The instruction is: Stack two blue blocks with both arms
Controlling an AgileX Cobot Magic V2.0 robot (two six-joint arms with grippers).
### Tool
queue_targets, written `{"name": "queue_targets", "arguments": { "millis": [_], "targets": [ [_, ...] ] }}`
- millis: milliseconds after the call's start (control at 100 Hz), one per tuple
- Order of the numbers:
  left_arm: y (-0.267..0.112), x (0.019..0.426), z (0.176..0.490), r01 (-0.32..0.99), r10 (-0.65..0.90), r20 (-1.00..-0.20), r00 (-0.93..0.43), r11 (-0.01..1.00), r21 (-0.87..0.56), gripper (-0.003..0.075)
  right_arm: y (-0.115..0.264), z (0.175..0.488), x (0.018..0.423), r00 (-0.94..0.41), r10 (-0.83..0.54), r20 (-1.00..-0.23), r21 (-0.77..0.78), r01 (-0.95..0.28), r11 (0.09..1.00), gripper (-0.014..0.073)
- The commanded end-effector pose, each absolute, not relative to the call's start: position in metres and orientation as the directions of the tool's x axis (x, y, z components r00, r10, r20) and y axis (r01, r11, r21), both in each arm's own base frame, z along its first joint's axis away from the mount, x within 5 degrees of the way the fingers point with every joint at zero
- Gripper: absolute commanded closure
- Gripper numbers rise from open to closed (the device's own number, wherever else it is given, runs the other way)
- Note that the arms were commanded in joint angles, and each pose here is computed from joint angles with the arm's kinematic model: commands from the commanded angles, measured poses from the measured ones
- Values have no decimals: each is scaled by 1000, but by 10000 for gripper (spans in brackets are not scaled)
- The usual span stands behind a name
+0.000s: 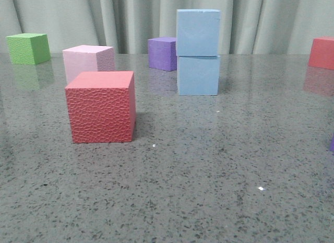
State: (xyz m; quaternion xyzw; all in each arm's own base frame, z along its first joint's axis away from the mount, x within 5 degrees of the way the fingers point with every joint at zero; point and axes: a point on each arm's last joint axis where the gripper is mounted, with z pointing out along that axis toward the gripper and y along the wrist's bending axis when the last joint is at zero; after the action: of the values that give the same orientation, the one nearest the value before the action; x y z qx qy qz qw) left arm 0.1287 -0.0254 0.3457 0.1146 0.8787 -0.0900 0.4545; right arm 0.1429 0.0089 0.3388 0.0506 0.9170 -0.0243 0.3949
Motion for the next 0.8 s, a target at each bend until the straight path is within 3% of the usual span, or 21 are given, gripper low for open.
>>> {"name": "queue_targets", "arguments": {
  "millis": [0, 210, 300, 390, 610, 680, 740, 790],
  "targets": [
    [-26, 130, 357, 268, 74, -859, -507, 960, -76, 60, 7, 351, 144, -625, 50, -779, -21, 106, 994, -15],
    [-26, 131, 357, 265, 72, -863, -500, 961, -74, 67, 7, 351, 144, -624, 51, -780, -20, 106, 994, -2],
    [-26, 131, 357, 265, 71, -864, -499, 961, -74, 127, 7, 351, 144, -624, 51, -780, -20, 106, 994, 62],
    [-26, 131, 357, 265, 71, -864, -499, 961, -74, 238, 7, 351, 144, -624, 51, -780, -20, 106, 994, 176],
    [-26, 131, 357, 265, 71, -864, -499, 961, -74, 566, 7, 351, 144, -624, 51, -780, -20, 106, 994, 605],
    [-26, 131, 357, 265, 71, -864, -499, 961, -74, 662, 7, 351, 144, -624, 51, -780, -20, 106, 994, 704],
    [-26, 131, 357, 265, 71, -864, -499, 961, -74, 735, 7, 351, 144, -622, 50, -781, -20, 105, 994, 713],
    [-26, 131, 357, 265, 71, -864, -499, 961, -74, 739, 7, 351, 144, -622, 50, -782, -20, 105, 994, 718]
  ]
}}
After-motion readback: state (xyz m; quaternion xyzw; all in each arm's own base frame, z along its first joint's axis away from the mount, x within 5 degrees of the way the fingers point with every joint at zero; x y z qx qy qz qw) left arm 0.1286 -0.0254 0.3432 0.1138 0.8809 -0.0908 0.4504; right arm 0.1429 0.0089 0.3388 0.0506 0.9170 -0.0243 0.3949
